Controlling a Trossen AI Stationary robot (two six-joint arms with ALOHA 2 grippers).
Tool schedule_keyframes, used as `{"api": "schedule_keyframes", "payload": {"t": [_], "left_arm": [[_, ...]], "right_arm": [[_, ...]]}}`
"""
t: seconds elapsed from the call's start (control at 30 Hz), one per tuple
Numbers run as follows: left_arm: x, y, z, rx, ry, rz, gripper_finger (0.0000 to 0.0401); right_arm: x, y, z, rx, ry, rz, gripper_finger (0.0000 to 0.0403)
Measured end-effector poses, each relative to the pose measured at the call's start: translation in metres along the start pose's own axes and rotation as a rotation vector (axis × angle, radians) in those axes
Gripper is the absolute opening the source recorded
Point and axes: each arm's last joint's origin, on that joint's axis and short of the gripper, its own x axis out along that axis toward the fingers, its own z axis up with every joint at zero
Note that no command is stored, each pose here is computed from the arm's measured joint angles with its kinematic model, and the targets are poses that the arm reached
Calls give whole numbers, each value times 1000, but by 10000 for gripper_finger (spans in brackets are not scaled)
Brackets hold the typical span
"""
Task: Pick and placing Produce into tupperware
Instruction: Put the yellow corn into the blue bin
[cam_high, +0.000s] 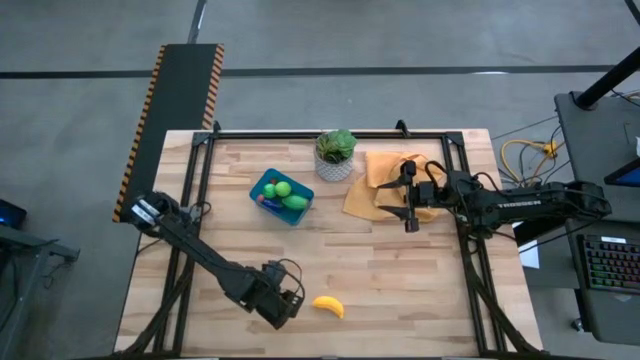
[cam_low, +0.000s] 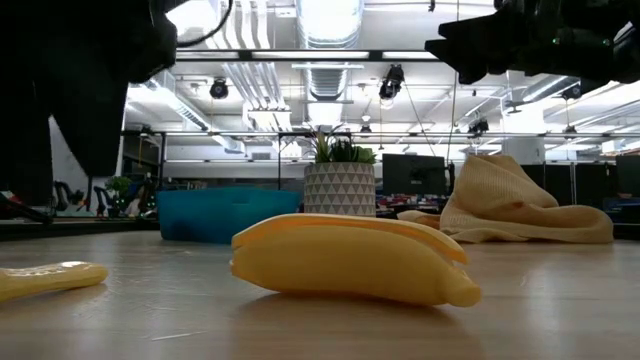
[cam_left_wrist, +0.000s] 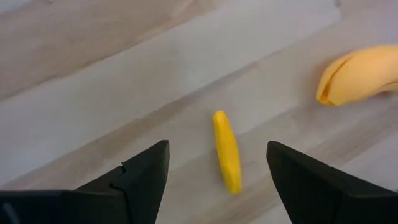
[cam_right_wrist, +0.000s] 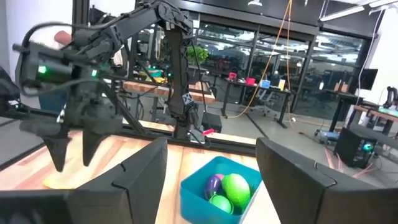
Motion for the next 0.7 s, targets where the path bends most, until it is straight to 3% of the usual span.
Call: {"api": "schedule_keyframes", "payload": {"t": [0.37,0.7], "left_arm": [[18,-34,-11,-5,31,-17,255],[30,-29,-14,-13,70,99,255]], "right_arm": [[0,2,-9,95,95,13,240],[-1,2,-12,181,120,11,244]]}}
